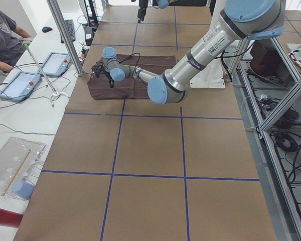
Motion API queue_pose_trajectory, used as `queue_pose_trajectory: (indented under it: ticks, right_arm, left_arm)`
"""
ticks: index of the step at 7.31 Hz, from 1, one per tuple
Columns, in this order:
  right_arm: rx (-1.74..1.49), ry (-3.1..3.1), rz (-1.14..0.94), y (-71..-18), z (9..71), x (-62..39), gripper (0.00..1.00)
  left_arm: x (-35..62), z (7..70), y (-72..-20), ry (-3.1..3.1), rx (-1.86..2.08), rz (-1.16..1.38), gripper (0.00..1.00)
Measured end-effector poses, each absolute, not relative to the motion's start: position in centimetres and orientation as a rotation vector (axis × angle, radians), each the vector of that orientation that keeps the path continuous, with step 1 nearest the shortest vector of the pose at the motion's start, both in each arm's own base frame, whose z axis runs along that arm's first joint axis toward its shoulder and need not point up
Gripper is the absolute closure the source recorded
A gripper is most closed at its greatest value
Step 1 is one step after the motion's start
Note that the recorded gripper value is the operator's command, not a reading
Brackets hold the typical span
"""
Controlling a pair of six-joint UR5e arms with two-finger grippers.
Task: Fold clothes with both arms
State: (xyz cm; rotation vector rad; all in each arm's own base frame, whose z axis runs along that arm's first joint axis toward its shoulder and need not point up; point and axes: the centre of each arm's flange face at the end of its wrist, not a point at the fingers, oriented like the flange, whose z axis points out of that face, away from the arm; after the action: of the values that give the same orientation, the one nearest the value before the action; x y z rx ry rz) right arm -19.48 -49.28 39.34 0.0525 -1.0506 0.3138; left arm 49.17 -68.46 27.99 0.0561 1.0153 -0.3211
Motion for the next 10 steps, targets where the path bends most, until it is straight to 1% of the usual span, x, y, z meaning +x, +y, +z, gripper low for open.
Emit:
queue_pose_trajectory:
  ticks: [2, 4, 5, 6, 7, 8, 10]
  right_arm:
    - [0.02, -1.047, 0.394, -46.1, 36.9, -24.6, 0.02]
    - [0.072, -0.996, 0.517, -38.7, 35.3, -33.6, 0.08]
    - [0.073, -0.993, 0.563, -34.9, 34.9, -37.2, 0.1]
    - [0.066, -0.986, 0.601, -31.0, 34.9, -40.7, 0.16]
    - [0.062, -0.963, 0.632, -27.5, 35.3, -43.6, 0.19]
    - [0.068, -0.935, 0.654, -25.1, 35.7, -45.3, 0.19]
    - [0.069, -0.893, 0.657, -23.4, 36.9, -46.7, 0.21]
  left_arm:
    - [46.7, 25.1, -64.5, 1.101, 0.061, -0.326, 0.41]
    - [44.2, 25.0, -59.0, 1.172, 0.043, -0.303, 0.42]
    - [43.8, 25.3, -57.6, 1.184, 0.029, -0.31, 0.42]
    - [43.6, 25.8, -56.9, 1.185, 0.016, -0.328, 0.41]
    - [43.4, 26.4, -56.6, 1.181, 0.009, -0.341, 0.4]
    - [43.3, 27.0, -56.4, 1.177, 0.006, -0.347, 0.4]
    - [43.2, 27.4, -56.3, 1.174, 0.002, -0.35, 0.39]
